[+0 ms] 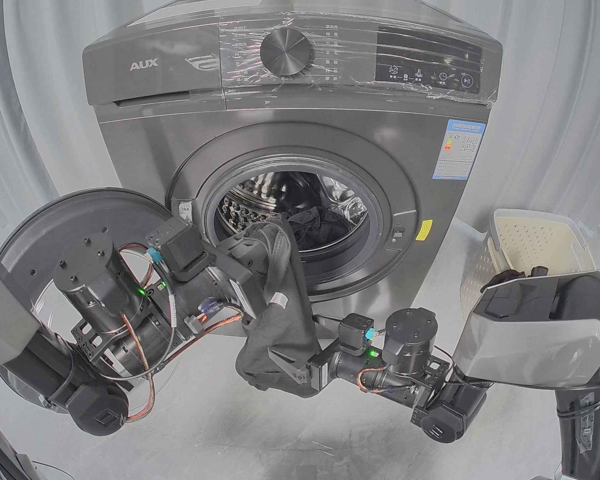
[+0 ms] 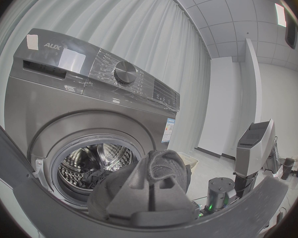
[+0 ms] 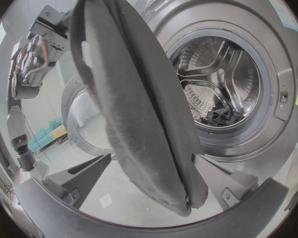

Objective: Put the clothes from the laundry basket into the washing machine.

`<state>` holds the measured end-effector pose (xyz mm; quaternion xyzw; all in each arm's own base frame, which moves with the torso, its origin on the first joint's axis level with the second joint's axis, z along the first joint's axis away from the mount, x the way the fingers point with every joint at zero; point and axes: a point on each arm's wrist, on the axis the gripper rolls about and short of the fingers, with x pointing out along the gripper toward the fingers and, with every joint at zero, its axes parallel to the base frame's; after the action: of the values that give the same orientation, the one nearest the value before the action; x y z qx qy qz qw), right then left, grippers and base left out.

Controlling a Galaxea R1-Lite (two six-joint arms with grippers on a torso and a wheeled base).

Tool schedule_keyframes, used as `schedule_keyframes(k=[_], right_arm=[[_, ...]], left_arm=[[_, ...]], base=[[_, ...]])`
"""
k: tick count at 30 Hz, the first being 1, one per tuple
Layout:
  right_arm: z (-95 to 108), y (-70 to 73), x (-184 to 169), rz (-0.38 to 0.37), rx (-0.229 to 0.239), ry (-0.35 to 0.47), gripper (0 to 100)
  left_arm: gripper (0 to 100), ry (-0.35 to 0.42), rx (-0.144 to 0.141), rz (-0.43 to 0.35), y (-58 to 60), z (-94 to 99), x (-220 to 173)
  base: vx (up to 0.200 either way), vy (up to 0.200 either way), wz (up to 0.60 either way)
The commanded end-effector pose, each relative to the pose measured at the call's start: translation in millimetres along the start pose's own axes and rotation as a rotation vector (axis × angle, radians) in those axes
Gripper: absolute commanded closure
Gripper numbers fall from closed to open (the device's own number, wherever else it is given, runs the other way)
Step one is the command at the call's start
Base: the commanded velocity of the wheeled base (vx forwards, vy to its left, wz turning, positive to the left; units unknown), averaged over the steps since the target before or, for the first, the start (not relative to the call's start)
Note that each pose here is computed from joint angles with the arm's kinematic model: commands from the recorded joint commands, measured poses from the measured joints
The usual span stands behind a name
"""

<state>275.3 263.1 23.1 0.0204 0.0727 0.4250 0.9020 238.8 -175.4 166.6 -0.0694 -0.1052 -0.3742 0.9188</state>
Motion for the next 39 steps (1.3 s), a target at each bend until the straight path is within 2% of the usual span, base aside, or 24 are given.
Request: schedule_keyframes(k=[1,6,11,12,23,26,28,31,35,36,37,39], right_arm=[[-9,-6.5,8,-0.021,0.003,0.010,0],[-17,-10.9,18,-0.027,0.003,0.008,0],[-20,-12.1,19,-0.035,0.003,0.006,0],[-19,-11.3,18,-0.033,0.002,0.002,100],[3,-1.3,9,-0.012,0.009,-0.042,100],[7,-5.8,7,-0.031,0.010,-0.047,100],[10,-15.5,7,-0.087,0.013,-0.064,100],[14,-27.5,7,-0.121,0.017,-0.079,100],[30,-43.9,6,-0.176,0.019,-0.131,100],[31,-45.8,6,-0.183,0.020,-0.135,100],[36,-48.5,7,-0.193,0.023,-0.156,100],[40,-49.3,9,-0.193,0.020,-0.173,100]], left_arm=[[100,-0.010,0.001,-0.004,-0.5,2.4,1],[100,-0.044,-0.010,-0.023,-5.7,11.4,2],[100,-0.038,-0.012,-0.025,-7.2,10.4,1],[100,-0.036,-0.014,-0.027,-7.2,10.1,1],[100,-0.026,-0.013,0.008,-4.3,4.4,4],[100,-0.029,-0.015,0.011,-5.1,6.7,1],[100,-0.013,-0.016,0.020,-4.6,6.4,-6],[100,0.036,-0.011,0.030,-3.6,-1.2,-17],[100,0.176,-0.021,0.029,-5.5,-24.2,-43],[100,0.185,-0.021,0.030,-5.7,-25.6,-45],[100,0.248,-0.028,0.029,-7.3,-36.2,-55],[100,0.317,-0.036,0.028,-7.7,-48.9,-62]], base=[[0.000,0.000,0.00],[0.000,0.000,0.00],[0.000,0.000,0.00],[0.000,0.000,0.00],[0.000,0.000,0.00],[0.000,0.000,0.00],[0.000,0.000,0.00],[0.000,0.000,0.00],[0.000,0.000,0.00],[0.000,0.000,0.00],[0.000,0.000,0.00],[0.000,0.000,0.00]])
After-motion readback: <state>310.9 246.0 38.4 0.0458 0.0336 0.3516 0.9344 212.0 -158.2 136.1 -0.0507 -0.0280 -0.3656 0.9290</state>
